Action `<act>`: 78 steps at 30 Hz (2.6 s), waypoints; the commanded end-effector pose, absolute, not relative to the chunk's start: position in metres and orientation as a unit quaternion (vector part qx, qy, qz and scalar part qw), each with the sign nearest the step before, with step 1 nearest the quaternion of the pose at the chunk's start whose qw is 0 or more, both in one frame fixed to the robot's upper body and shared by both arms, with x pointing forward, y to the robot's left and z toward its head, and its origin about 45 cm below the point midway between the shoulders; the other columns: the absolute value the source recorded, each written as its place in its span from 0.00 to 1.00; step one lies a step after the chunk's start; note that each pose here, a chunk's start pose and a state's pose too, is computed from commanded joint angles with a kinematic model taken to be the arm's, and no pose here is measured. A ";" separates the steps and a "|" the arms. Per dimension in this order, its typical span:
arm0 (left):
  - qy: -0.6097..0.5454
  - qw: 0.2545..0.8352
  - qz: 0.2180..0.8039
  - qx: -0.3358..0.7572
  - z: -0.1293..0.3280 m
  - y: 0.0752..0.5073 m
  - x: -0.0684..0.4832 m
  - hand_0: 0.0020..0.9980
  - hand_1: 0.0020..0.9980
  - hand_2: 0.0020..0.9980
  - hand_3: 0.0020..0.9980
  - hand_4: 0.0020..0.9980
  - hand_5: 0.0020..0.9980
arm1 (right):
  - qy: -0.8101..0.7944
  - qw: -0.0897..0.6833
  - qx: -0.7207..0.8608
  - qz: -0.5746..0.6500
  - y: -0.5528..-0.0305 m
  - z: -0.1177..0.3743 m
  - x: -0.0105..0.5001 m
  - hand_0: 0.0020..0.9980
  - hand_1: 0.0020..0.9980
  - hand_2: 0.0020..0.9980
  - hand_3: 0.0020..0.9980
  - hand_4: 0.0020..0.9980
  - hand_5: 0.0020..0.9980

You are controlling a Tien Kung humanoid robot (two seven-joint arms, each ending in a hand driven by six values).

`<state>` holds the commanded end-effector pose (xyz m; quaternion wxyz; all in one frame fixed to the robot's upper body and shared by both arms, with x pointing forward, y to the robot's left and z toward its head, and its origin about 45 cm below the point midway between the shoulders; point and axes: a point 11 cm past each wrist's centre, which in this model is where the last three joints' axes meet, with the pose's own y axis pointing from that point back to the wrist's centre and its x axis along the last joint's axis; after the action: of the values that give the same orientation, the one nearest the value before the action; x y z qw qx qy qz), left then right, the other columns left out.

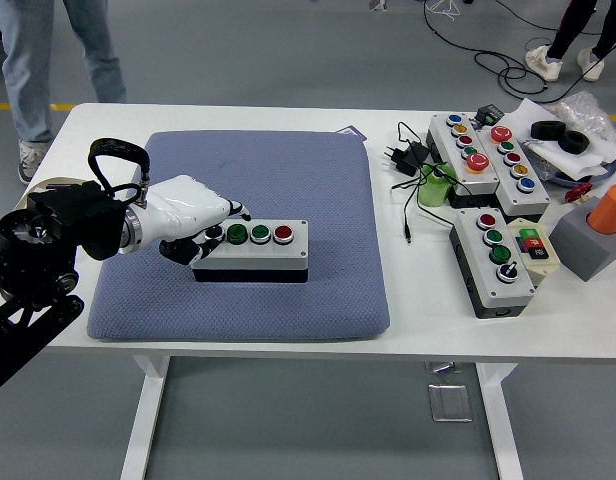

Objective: Pick up the button,place it on the desk,press the button,press the button

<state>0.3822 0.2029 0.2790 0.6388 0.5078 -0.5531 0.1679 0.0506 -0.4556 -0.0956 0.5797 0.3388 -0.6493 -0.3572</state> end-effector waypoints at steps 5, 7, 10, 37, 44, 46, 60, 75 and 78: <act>-0.553 0.642 0.164 0.505 0.274 0.199 0.382 0.19 0.09 0.10 0.88 0.49 0.00 | -0.649 0.580 0.338 -0.358 -0.455 -0.096 0.050 0.63 0.48 0.54 0.58 0.27 0.03; -0.554 0.643 0.164 0.503 0.274 0.198 0.382 0.19 0.09 0.10 0.88 0.49 0.00 | -0.649 0.580 0.338 -0.358 -0.455 -0.096 0.049 0.63 0.48 0.54 0.58 0.27 0.03; -0.557 0.643 0.166 0.499 0.275 0.196 0.382 0.18 0.09 0.10 0.89 0.49 0.00 | -0.648 0.581 0.338 -0.358 -0.456 -0.096 0.048 0.63 0.48 0.54 0.58 0.27 0.03; -0.536 0.646 0.135 0.527 0.255 0.195 0.389 0.18 0.08 0.09 0.88 0.48 0.00 | -0.650 0.581 0.338 -0.355 -0.457 -0.095 0.052 0.63 0.48 0.54 0.58 0.28 0.02; -0.542 0.646 0.146 0.517 0.259 0.193 0.390 0.18 0.08 0.10 0.87 0.48 0.00 | -0.650 0.581 0.338 -0.354 -0.458 -0.094 0.053 0.63 0.48 0.54 0.58 0.28 0.02; -0.551 0.645 0.158 0.505 0.266 0.191 0.390 0.18 0.08 0.10 0.87 0.48 0.00 | -0.650 0.581 0.338 -0.354 -0.458 -0.094 0.053 0.63 0.48 0.54 0.58 0.28 0.02; -0.575 0.651 0.160 0.469 0.278 0.163 0.388 0.17 0.08 0.10 0.88 0.48 0.00 | -0.649 0.581 0.340 -0.354 -0.457 -0.094 0.054 0.63 0.48 0.54 0.58 0.28 0.02; -0.554 0.655 0.151 0.492 0.259 0.167 0.398 0.17 0.08 0.09 0.88 0.47 0.00 | -0.649 0.583 0.339 -0.352 -0.459 -0.094 0.054 0.63 0.48 0.54 0.58 0.28 0.02; -0.551 0.655 0.145 0.496 0.254 0.168 0.397 0.17 0.08 0.09 0.88 0.47 0.00 | -0.649 0.583 0.339 -0.352 -0.459 -0.094 0.053 0.63 0.48 0.54 0.58 0.28 0.02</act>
<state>0.3966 0.1682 0.2545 0.6549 0.4963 -0.5510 0.1454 0.0528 -0.4586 -0.0941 0.5828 0.3389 -0.6491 -0.3524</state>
